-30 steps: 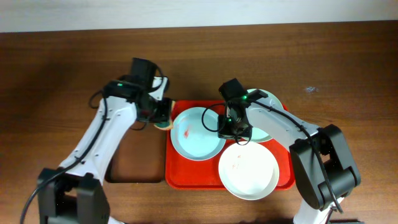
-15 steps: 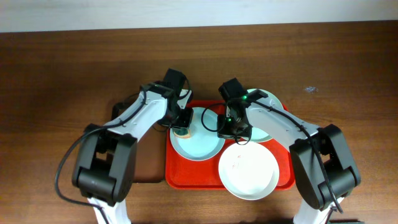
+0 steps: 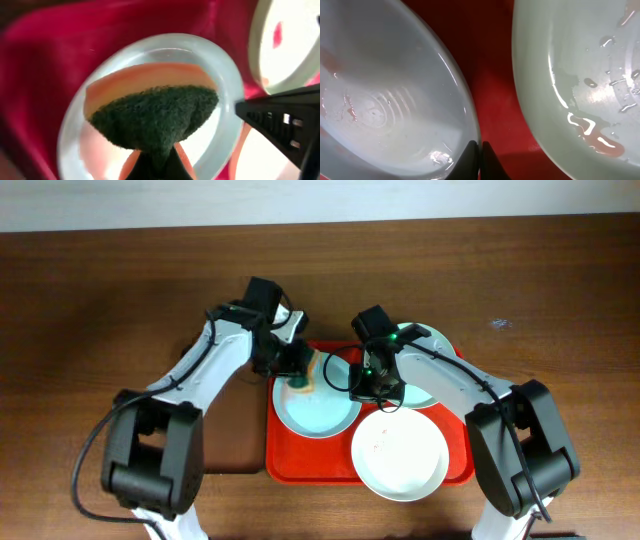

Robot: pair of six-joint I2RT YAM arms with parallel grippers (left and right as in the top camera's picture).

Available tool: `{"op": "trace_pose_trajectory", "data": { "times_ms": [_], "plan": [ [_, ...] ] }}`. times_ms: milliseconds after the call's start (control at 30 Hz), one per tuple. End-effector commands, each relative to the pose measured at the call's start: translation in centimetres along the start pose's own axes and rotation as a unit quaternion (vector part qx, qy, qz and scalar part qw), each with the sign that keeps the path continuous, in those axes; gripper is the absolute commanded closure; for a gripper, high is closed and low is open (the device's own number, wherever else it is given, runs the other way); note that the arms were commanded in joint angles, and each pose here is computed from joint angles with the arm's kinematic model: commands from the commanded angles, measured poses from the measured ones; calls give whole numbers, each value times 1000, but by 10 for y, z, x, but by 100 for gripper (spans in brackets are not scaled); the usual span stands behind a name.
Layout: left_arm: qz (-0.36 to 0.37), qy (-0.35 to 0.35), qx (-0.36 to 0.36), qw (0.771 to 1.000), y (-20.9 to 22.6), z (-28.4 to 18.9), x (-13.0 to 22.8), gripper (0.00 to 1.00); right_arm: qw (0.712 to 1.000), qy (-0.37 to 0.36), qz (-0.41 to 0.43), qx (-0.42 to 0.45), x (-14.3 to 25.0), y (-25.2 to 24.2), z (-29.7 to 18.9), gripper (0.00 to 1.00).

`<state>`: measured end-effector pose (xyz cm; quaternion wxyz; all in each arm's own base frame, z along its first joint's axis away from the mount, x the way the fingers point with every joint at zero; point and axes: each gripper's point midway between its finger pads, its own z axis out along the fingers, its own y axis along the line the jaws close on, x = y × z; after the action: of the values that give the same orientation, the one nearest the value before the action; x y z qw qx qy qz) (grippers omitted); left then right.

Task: Clean dirty plates on tray and stack at the side
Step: 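Scrub the left blue plate with the sponge in the left gripper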

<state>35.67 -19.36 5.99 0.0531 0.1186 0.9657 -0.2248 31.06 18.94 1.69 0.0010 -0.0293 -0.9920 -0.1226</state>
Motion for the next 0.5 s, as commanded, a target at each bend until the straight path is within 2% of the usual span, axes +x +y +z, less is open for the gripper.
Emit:
{"op": "trace_pose_trajectory", "data": {
  "times_ms": [0, 67, 200, 467],
  "plan": [
    [23, -10, -99, 995, 15, -2, 1, 100, 1000, 0, 0, -3, -5, 2, 1, 96],
    [13, -7, -145, 989, 20, 4, 8, 100, 1000, -1, 0, -3, -5, 2, 1, 96],
    [2, -15, -177, 984, 27, 13, 13, 100, 1000, -2, 0, -4, -5, 2, 1, 96],
    [-2, -2, -182, 983, 36, 29, 14, 100, 1000, -2, 0, -4, -6, 2, 1, 96]
  ]
}}
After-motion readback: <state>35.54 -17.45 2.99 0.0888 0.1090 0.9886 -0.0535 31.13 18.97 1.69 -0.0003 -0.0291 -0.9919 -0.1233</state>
